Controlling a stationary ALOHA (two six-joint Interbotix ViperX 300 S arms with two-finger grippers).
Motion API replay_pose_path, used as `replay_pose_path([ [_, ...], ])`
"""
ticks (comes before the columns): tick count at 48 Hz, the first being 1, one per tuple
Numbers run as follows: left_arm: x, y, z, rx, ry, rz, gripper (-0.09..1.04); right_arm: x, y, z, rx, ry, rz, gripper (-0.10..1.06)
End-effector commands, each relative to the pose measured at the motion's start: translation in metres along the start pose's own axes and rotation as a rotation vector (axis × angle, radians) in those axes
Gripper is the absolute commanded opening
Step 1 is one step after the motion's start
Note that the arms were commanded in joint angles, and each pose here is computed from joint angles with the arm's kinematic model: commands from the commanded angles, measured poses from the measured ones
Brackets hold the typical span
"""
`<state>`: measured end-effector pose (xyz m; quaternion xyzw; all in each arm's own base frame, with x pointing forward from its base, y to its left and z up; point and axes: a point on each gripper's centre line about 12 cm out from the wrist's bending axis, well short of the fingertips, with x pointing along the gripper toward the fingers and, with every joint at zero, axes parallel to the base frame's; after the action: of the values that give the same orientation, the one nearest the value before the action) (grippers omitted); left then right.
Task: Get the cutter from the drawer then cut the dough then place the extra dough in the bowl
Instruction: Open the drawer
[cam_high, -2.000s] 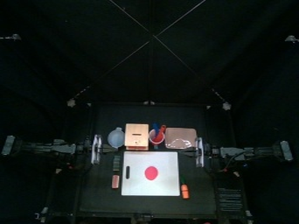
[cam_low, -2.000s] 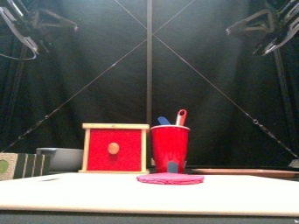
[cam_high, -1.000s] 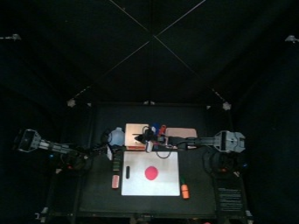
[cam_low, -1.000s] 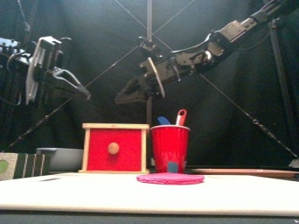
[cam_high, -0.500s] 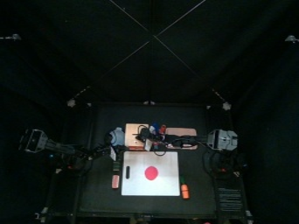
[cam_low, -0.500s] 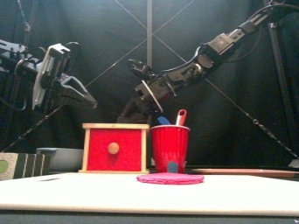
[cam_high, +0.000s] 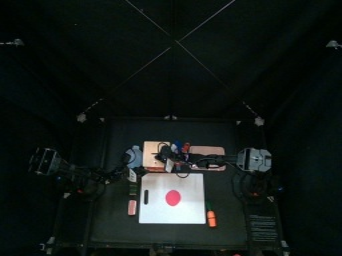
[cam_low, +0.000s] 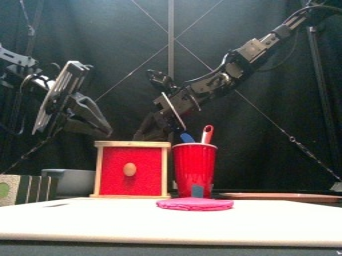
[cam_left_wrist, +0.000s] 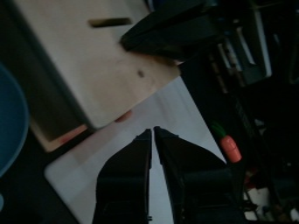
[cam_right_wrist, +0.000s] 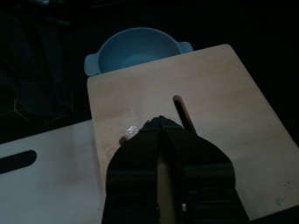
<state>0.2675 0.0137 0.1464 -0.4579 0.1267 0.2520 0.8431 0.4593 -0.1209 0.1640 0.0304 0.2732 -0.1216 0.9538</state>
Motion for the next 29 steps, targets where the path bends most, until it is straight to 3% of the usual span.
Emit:
replay_pose_path([
  [1,0.01,-0.006,-0.003,-0.057,0.005,0.006,0.61,-0.003,0.001,0.003,-0.005,0.012,0.001,0.04],
  [15,0.027,-0.008,-0.012,-0.167,0.017,0.033,0.86,-0.003,0.001,0.003,-0.019,0.021,0.003,0.04],
  [29,0.034,0.003,-0.011,-0.297,-0.01,0.102,0.87,-0.003,0.001,0.005,-0.019,0.017,0.003,0.04],
])
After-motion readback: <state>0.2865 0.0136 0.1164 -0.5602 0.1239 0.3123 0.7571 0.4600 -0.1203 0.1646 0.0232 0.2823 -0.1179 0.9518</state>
